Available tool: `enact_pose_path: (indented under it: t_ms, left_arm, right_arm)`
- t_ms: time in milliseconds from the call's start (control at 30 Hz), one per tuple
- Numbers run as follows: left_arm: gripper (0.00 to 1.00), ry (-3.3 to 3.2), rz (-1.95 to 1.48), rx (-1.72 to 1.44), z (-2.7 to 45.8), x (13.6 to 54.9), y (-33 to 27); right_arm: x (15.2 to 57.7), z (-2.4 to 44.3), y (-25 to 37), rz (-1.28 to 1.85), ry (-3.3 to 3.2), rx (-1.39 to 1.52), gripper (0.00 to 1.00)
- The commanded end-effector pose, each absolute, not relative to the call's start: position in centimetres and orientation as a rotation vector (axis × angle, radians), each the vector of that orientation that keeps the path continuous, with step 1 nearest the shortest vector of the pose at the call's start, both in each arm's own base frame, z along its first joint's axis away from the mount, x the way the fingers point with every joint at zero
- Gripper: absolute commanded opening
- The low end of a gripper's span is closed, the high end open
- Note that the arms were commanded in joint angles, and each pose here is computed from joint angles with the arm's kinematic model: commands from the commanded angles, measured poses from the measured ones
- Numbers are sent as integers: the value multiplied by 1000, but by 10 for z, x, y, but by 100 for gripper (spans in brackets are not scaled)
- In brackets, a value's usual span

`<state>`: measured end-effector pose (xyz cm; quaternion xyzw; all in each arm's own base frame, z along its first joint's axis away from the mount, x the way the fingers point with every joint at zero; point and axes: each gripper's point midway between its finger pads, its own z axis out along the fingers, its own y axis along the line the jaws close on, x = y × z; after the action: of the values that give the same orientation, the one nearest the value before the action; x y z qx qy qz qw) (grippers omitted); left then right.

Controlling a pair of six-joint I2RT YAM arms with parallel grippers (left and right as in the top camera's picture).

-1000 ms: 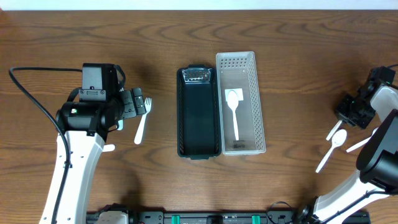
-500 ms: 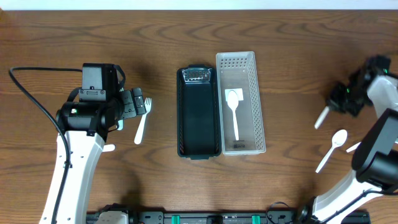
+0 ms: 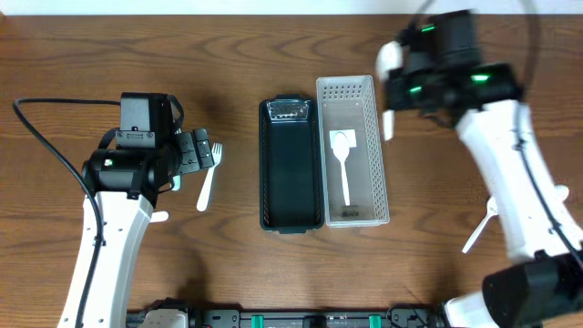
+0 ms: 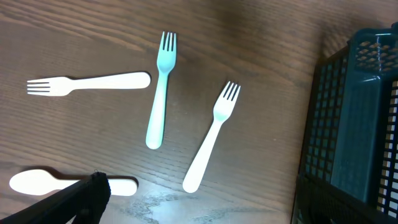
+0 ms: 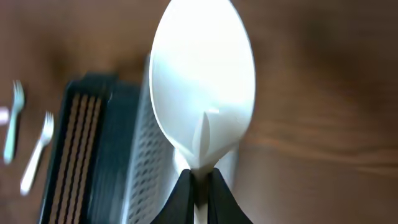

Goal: Pack container
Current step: 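Grasp a second white spoon with the right gripper and lift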

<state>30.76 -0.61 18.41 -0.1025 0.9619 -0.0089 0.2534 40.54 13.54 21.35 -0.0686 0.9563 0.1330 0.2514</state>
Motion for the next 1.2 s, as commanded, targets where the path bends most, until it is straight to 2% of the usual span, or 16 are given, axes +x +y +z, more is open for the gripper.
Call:
enact_pose_path:
  t_ms: [0,367,433,467,500,600,800,933,1000,1067,1167]
  left_arm:
    - [98,2600,-24,-286,190,310,-5]
    - [98,2601,-24,-287,190,310,-5]
    - [98,2601,-24,-287,190,310,-5]
    - [98,2601,-24,-286,190,310,-5]
    - [98,2600,-24,-287,190,310,-5]
    - [98,2600,-24,-287,190,310,-5]
    - [98,2600,-24,-286,190,310,-5]
    - [98,2600,-24,-286,190,310,-5]
    - [98,2600,-24,-286,190,310,-5]
    - [98,2600,-24,-286,190,310,-5]
    - [98,2600,-24,-286,190,310,-5]
  right_arm:
    - [401,169,154,240,2706,-274,1]
    - [391,40,175,158,3022,-226,2]
    - [389,32,176,161,3041,-229,8]
    - [389,32,177,161,3039,-238,15]
    - [389,33,177,162,3037,-240,18]
    - [394,52,180,176,3000,-256,36]
    - [418,148,162,177,2810,-201,37]
    - [424,235,104,125,2632,1,39]
    - [414,268,54,76,2555,214,57]
    - [400,283,16,44,2524,376,62]
    - [364,287,-56,-24,2516,685,62]
